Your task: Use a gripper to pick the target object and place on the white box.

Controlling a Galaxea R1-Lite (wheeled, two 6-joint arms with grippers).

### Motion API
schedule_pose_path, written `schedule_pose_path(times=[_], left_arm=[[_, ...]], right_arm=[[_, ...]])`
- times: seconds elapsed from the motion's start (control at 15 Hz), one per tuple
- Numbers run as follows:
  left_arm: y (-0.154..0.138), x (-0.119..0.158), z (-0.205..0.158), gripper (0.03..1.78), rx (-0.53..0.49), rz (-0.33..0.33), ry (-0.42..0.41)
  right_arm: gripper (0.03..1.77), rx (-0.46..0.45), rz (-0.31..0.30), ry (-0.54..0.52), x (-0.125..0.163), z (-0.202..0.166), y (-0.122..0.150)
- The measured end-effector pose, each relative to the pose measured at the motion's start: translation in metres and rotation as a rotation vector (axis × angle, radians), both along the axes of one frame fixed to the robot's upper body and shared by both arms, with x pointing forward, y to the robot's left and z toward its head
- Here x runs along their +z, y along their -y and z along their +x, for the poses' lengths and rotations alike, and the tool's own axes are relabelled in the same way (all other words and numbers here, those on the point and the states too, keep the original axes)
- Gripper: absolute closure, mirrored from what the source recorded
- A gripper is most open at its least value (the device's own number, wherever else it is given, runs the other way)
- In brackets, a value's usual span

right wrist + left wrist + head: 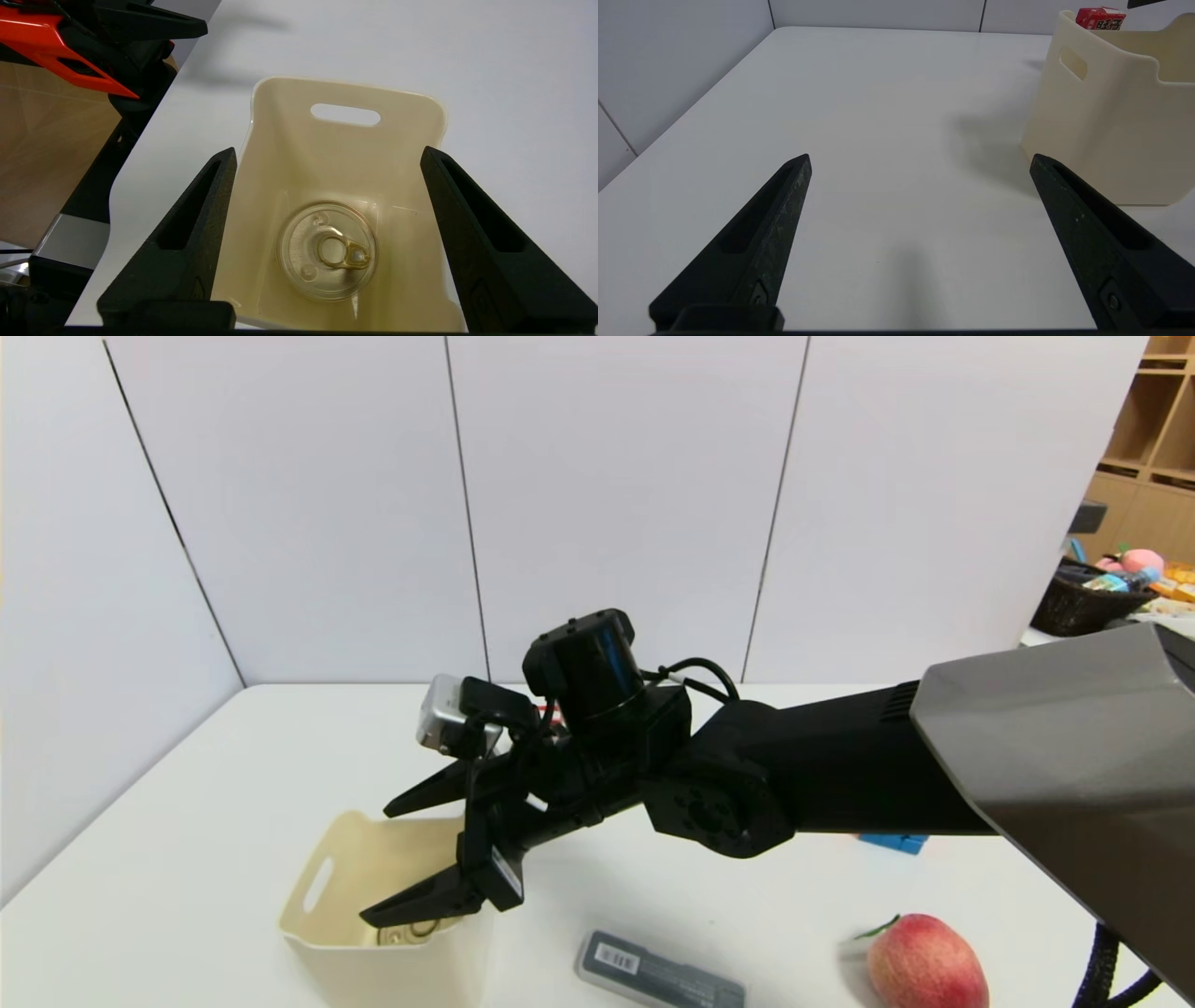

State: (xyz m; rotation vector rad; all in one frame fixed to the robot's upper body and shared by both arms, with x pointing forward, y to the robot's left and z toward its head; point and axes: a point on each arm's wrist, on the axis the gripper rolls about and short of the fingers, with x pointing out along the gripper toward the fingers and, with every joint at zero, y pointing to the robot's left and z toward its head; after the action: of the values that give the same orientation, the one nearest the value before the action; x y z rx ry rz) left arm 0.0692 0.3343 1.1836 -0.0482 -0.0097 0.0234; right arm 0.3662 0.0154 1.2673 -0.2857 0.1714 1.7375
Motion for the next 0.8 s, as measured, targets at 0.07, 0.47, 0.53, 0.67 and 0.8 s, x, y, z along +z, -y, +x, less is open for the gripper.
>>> schedule_pose_path(times=[0.07, 0.47, 0.53, 0.67, 0.8], left_arm=[[0.000, 0.000, 0.000, 0.12, 0.000, 0.000, 0.000], [0.000, 0.000, 0.000, 0.12, 0.000, 0.000, 0.000], [0.000, 0.000, 0.000, 0.12, 0.000, 0.000, 0.000], [0.000, 0.000, 0.000, 0.12, 0.000, 0.000, 0.000], [0.000, 0.000, 0.000, 0.12, 0.000, 0.000, 0.000]], right_arm=[[0.37, -0.002, 0.000, 0.001, 0.000, 0.000, 0.000], [0.22, -0.171, 0.045, 0.058, 0.036, 0.011, 0.008], [0.20, -0.254, 0.070, 0.064, 0.052, 0.015, 0.012], [0.18, -0.494, 0.125, 0.044, 0.082, 0.027, 0.023], [0.16, -0.794, 0.149, 0.012, 0.097, 0.043, 0.042]])
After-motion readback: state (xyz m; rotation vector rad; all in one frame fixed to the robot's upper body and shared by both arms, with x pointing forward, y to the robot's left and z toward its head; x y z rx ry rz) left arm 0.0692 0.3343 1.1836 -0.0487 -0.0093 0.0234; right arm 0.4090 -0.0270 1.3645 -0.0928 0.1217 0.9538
